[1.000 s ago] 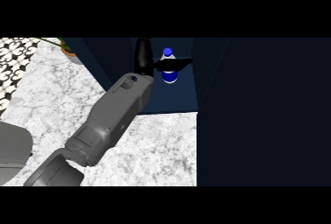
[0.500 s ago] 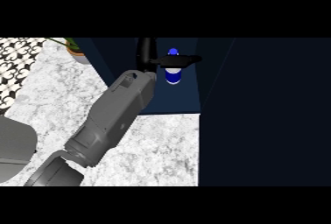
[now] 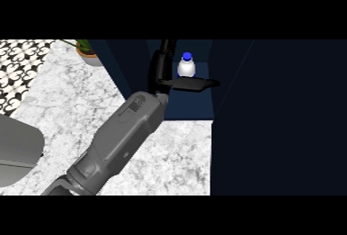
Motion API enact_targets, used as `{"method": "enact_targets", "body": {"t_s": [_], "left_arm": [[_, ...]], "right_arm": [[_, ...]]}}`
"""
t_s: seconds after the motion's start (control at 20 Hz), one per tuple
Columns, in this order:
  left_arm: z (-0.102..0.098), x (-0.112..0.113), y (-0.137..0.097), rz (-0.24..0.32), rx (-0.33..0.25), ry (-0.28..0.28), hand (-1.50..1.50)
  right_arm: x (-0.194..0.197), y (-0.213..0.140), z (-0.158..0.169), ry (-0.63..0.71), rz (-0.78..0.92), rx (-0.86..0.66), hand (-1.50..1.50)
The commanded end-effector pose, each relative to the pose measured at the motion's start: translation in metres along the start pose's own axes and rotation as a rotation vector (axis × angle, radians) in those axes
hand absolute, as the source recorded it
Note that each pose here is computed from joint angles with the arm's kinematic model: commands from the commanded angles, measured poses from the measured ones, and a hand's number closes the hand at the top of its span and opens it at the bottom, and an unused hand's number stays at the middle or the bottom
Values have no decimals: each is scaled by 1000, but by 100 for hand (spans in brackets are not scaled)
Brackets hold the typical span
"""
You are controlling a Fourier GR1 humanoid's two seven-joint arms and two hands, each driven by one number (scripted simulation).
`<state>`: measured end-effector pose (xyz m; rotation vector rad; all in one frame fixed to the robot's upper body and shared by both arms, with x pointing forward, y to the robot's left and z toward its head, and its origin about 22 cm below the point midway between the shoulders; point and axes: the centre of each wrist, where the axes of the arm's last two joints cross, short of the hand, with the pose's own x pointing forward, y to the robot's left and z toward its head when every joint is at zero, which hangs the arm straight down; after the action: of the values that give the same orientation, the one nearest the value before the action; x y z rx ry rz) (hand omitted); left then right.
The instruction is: Pick up the bottled water, place it into the cabinet and close the cabinet
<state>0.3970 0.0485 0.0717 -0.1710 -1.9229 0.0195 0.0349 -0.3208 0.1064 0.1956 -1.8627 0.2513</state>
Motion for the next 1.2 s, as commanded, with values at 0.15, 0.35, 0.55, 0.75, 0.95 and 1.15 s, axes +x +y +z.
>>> {"method": "enact_targets", "body": {"t_s": [0.15,0.35,0.55,0.75,0.95,1.15], "left_arm": [[58,-4,-7,80,-19,6,-150],[86,13,-9,140,-77,10,-150],[124,17,7,141,-58,21,-150],[146,31,14,173,-38,21,-150],[163,33,47,158,-55,33,-150],[187,35,51,165,-29,18,-150]], "right_arm": [[31,18,-11,-45,4,12,-150],[30,12,-11,-57,16,-5,-150],[17,17,-19,-52,17,23,-150],[31,22,-24,-30,-3,108,-150],[27,25,-29,59,-24,293,150],[33,34,-35,39,-23,385,150]]}}
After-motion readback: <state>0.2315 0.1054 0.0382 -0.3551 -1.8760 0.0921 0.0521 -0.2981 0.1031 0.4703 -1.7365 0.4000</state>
